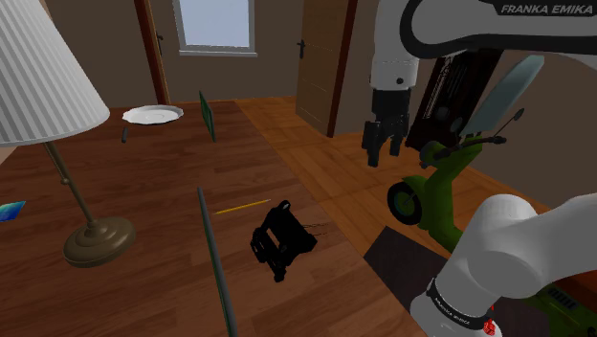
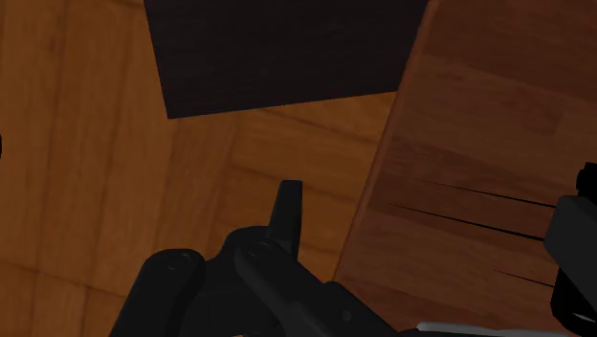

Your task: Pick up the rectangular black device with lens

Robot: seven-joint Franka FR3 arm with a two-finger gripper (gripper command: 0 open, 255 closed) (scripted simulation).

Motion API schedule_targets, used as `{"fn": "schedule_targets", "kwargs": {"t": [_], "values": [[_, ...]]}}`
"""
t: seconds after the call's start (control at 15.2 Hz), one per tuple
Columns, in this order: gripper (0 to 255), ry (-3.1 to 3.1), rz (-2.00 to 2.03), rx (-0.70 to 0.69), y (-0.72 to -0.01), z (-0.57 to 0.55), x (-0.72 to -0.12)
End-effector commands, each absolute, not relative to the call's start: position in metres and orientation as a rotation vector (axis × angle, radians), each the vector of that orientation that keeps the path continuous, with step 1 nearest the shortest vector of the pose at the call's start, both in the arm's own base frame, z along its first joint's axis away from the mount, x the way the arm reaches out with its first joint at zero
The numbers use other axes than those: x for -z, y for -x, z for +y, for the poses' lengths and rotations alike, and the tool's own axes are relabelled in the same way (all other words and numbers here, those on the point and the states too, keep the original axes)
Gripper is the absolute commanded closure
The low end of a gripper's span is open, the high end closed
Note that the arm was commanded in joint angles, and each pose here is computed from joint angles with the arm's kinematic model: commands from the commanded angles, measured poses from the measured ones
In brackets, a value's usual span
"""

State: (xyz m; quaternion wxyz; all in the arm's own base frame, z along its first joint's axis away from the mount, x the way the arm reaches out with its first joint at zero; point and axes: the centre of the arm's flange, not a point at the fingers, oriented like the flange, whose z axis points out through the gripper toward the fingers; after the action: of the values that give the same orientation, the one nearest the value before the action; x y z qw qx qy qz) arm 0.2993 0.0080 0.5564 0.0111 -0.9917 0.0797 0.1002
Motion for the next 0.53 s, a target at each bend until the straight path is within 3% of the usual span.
{"fn": "schedule_targets", "kwargs": {"t": [0.0, 0.46], "values": [[0, 3.094, 0.249, -0.313, -0.299, 0.008, -0.556], [0, 3.06, 0.155, -0.216, -0.314, 0.073, -0.503]]}}
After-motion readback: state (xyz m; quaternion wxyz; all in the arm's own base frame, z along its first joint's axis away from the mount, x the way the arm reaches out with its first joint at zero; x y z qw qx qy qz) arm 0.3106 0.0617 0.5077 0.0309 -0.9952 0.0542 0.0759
